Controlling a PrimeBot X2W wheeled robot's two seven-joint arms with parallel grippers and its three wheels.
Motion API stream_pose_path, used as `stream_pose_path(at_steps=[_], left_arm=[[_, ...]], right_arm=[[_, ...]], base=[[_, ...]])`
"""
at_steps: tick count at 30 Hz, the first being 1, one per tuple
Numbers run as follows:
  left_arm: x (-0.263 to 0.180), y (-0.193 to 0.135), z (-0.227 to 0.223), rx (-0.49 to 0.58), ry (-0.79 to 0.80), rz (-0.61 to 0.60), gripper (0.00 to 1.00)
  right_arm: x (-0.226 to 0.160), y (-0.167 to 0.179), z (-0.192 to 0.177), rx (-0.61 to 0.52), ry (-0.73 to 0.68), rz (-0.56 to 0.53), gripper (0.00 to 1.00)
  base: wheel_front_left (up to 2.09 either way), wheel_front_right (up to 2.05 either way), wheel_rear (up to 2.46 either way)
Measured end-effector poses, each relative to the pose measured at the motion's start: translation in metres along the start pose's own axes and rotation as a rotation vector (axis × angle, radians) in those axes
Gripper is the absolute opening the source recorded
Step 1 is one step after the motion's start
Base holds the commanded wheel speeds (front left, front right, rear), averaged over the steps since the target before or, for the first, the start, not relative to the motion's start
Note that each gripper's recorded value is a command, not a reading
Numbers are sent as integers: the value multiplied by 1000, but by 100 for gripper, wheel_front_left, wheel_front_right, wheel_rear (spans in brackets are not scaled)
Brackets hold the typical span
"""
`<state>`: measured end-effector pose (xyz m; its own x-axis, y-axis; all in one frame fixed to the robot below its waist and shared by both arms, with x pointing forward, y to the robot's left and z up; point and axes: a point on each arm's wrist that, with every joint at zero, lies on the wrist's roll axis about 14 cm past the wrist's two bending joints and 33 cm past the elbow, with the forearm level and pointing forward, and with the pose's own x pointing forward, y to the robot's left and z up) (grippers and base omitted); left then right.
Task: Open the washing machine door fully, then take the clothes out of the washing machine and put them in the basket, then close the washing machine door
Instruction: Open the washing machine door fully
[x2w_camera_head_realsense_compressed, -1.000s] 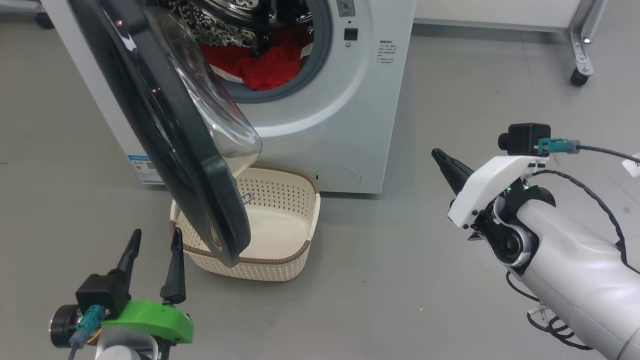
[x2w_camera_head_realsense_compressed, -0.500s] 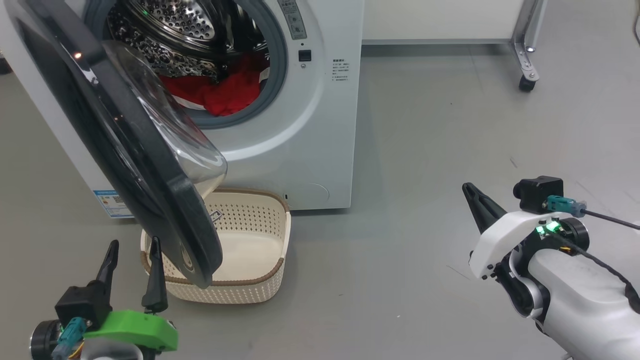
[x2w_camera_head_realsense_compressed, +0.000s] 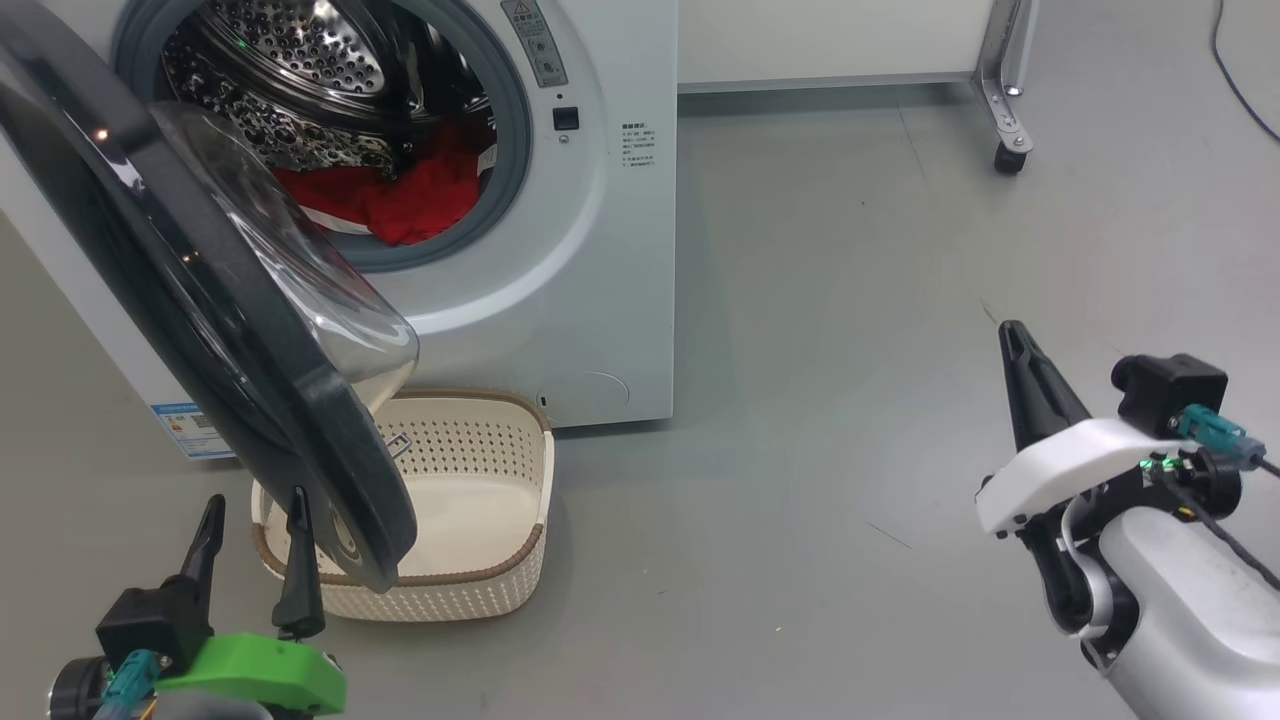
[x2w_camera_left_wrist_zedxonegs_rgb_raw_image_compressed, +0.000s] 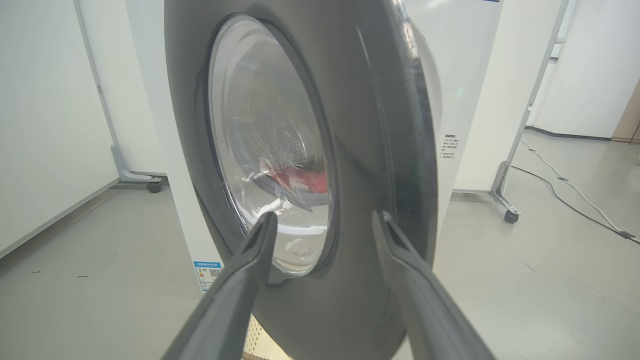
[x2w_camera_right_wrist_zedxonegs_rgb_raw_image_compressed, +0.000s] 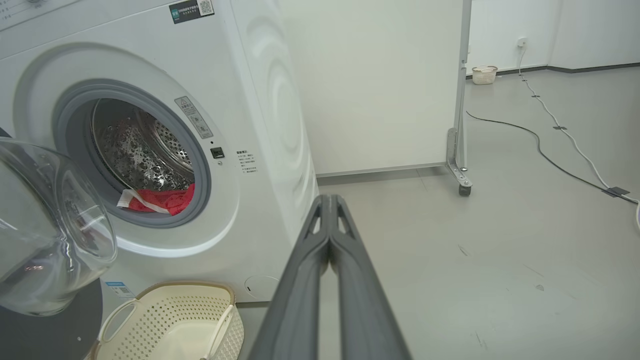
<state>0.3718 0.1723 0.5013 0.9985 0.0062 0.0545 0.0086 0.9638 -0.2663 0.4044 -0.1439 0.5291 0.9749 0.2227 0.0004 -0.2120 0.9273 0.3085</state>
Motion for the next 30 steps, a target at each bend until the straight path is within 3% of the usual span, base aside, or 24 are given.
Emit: stream_pose_path(at_steps=[15,16,17,18,30], left_arm=[[-4,2,-6,0,20,5,100],[-4,3,-7,0,20,6,100],[-4,3,-7,1,21,7,100],[-5,3,-7,0,21,5,100],[-7,4,-9,-1,27,8,100]], right_arm=[[-35,10,-33,3,19,-15,0],[-37,9,-34,0,21,-20,30],[-39,9,-36,-9,23,-21,75],[-40,9,-37,-24,24,-20,100],[-52,13,-39,-45,-2,-35,100]], base=[[0,0,0],[0,0,0],[0,0,0],[0,0,0],[0,0,0]])
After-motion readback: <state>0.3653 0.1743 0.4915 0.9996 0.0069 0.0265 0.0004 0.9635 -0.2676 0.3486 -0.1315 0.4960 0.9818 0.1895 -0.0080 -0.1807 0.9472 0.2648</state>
